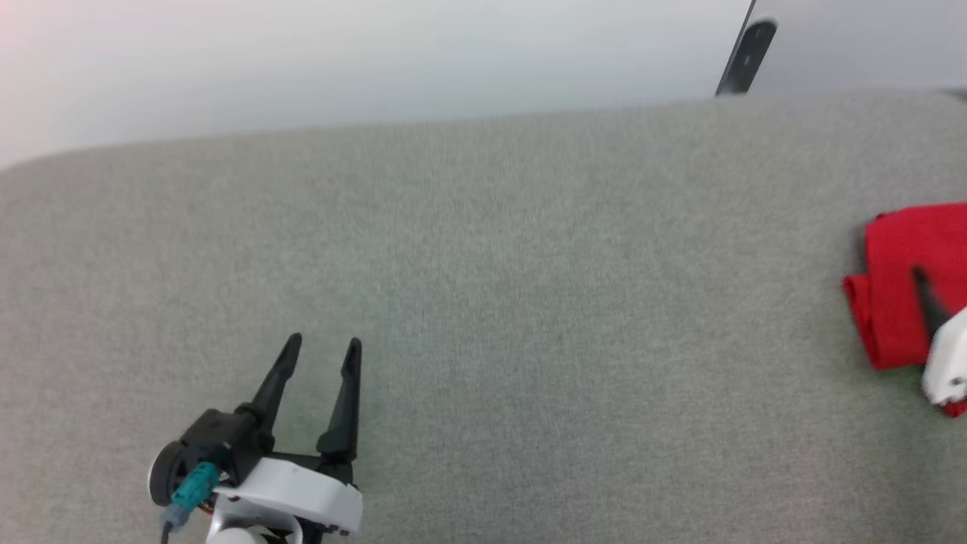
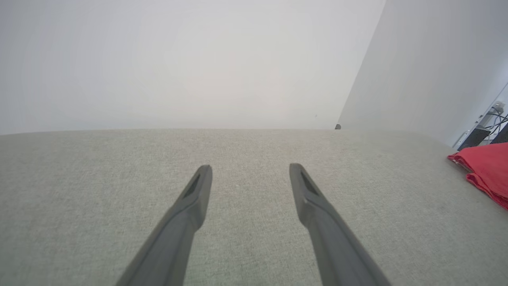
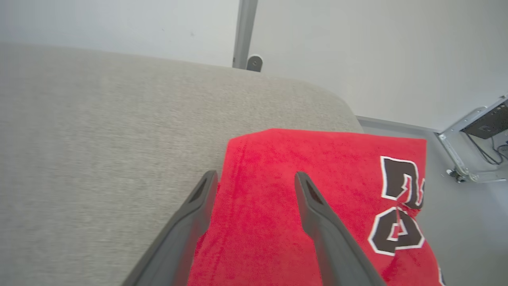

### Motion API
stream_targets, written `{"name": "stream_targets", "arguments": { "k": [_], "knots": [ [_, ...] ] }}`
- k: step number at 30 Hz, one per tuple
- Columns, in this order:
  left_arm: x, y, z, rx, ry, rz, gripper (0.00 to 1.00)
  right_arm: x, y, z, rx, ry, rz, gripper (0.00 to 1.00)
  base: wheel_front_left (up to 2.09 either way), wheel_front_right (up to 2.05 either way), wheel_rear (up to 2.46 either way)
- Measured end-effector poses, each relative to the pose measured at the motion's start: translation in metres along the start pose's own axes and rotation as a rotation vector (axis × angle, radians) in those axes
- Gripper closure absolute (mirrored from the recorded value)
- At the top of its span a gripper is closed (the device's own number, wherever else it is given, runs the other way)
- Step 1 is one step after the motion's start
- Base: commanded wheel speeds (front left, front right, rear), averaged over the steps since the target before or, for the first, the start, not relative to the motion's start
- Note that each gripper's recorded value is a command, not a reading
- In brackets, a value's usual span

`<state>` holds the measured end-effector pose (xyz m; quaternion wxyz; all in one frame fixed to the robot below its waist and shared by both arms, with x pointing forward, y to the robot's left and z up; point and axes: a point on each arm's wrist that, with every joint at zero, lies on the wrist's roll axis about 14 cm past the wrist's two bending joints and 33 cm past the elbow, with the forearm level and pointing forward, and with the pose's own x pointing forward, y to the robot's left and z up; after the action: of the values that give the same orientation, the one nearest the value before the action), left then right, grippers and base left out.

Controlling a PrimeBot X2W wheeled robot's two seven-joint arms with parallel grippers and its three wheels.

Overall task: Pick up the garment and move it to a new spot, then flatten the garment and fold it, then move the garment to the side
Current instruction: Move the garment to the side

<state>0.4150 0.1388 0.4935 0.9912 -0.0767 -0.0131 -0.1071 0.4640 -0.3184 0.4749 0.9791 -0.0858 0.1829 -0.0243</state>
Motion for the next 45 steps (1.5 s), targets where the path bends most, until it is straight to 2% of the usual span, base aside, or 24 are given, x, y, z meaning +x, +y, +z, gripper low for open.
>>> {"name": "stream_targets", "arguments": {
  "k": [6, 13, 19, 26, 37, 45],
  "knots": [
    [-0.013, 0.012, 0.022, 0.035, -0.049, 0.039, 0.00, -0.028, 0.061, 0.012, 0.085, -0.099, 0.137, 0.00, 0.00, 0.00, 0.00],
    [-0.027, 0.026, 0.040, 0.061, -0.092, 0.082, 0.00, -0.055, 0.098, 0.022, 0.162, -0.200, 0.204, 0.00, 0.00, 0.00, 0.00],
    [-0.045, 0.036, 0.037, 0.062, -0.088, 0.132, 0.00, -0.068, 0.109, 0.029, 0.210, -0.252, 0.224, 0.00, 0.00, 0.00, 0.00],
    [-0.074, 0.033, 0.025, 0.050, -0.064, 0.152, 0.00, -0.092, 0.117, 0.027, 0.256, -0.287, 0.238, 0.00, 0.00, 0.00, 0.00],
    [-0.113, 0.034, 0.016, 0.038, -0.045, 0.222, 0.00, -0.135, 0.108, 0.002, 0.315, -0.256, 0.195, 0.00, 0.00, 0.00, 0.00],
    [-0.117, 0.032, 0.017, 0.057, -0.037, 0.230, 0.00, -0.148, 0.106, 0.000, 0.323, -0.238, 0.178, 0.00, 0.00, 0.00, 0.00]
  ]
}}
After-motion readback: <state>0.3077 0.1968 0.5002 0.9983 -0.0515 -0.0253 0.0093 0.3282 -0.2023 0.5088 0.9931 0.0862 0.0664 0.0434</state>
